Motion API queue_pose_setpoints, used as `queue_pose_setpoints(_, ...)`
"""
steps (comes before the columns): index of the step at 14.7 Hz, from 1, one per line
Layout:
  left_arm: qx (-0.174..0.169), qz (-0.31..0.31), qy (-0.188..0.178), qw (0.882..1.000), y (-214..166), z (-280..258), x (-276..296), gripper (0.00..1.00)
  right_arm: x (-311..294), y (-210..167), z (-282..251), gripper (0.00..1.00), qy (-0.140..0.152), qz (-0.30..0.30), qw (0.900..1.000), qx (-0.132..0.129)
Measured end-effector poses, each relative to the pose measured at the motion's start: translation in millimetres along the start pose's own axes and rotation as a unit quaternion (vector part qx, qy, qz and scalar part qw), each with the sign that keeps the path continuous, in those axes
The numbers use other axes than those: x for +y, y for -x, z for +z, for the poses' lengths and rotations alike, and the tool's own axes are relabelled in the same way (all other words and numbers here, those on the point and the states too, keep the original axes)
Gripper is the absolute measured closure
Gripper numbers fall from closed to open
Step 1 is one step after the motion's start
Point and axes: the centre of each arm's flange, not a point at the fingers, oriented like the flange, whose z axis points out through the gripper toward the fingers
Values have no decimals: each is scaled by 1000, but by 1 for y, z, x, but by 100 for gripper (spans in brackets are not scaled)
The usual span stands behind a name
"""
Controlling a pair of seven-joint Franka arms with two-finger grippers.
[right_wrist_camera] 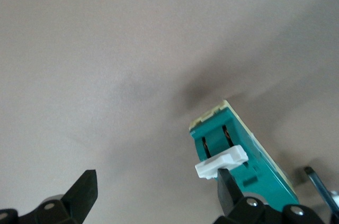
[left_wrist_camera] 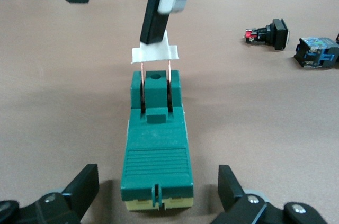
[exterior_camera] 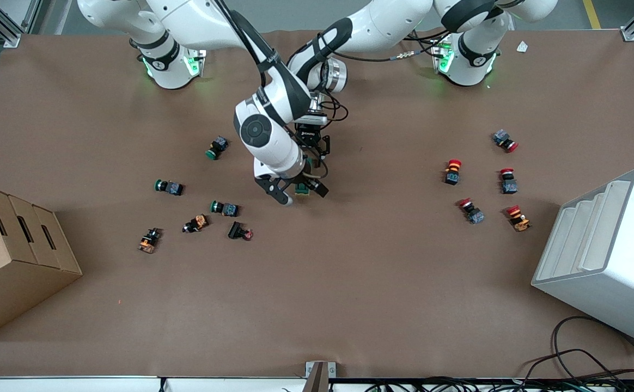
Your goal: Close load switch with both arms
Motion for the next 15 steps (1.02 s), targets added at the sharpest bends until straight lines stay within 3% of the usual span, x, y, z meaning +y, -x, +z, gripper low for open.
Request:
queue_pose_setpoints(12, 1, 0, -1, 1000, -1, 1, -1, 0, -11, -24, 16, 0, -4, -13, 1000, 9)
queue_pose_setpoints(15, 1, 0, -1, 1000, -1, 1, -1, 0, -14, -39, 10, 0, 1, -28, 999, 26)
